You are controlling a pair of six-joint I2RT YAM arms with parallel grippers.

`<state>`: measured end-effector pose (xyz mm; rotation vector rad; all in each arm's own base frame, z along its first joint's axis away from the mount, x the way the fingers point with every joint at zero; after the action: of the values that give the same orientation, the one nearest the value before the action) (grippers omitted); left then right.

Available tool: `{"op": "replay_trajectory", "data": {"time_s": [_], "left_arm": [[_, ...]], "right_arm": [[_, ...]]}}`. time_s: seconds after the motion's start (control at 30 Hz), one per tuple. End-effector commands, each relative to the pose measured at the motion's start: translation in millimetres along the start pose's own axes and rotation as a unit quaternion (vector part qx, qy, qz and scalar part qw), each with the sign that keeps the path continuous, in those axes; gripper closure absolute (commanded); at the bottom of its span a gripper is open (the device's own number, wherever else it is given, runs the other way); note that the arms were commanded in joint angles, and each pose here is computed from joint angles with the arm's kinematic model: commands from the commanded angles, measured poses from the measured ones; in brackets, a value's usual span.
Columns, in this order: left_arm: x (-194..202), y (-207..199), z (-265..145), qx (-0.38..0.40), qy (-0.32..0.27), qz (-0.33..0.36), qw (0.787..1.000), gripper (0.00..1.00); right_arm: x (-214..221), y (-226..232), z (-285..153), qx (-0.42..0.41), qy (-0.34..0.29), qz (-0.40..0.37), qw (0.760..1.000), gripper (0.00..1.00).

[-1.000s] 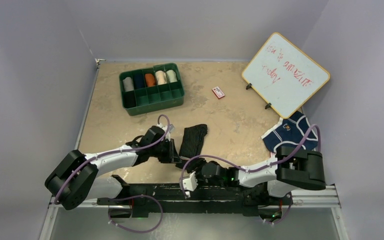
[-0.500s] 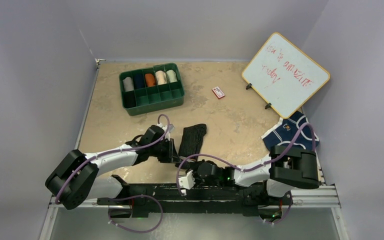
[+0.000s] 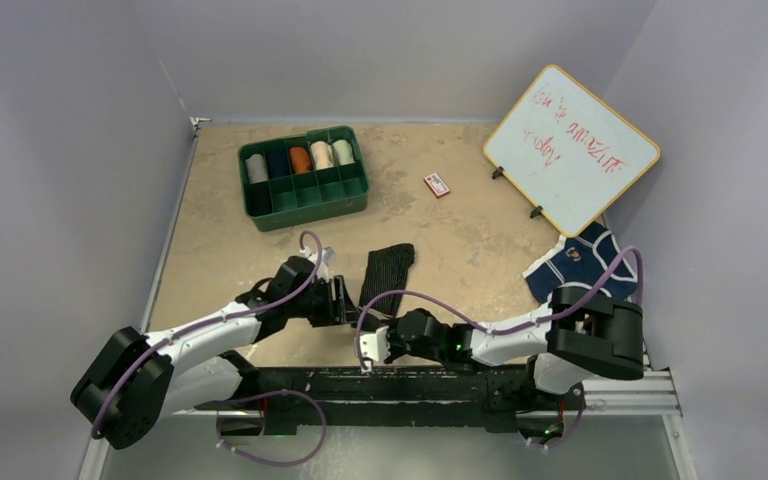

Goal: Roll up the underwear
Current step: Roll the underwear to the center of the board.

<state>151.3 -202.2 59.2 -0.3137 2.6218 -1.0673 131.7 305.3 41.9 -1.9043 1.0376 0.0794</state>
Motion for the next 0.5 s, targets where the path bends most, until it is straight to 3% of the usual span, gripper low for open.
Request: {"op": "replay_trajectory", "data": {"time_s": [0.0, 0.47], "left_arm": [[-10, -4, 0, 0.026, -0.04, -0.009, 0.999, 0.47], [-12, 25, 16, -0.042, -0.045, -0.015, 0.998, 0.53]], "right_arm": [[-5, 7, 3, -0.007, -0.023, 0.03, 0.999, 0.98], [-9, 8, -1, 0.017, -0.057, 0.069, 0.996, 0.98]]}}
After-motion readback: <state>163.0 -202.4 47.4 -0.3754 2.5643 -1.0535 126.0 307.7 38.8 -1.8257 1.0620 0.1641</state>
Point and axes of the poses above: each gripper's point midway between its finger pads, its own z axis out along the fingers, its own y axis along the line the jaws close on, x = y × z, the point moved 3 cm from there along -z, back along the fingers, and after that the axes turned 13 degrees about -z, right-handed, at the moved point
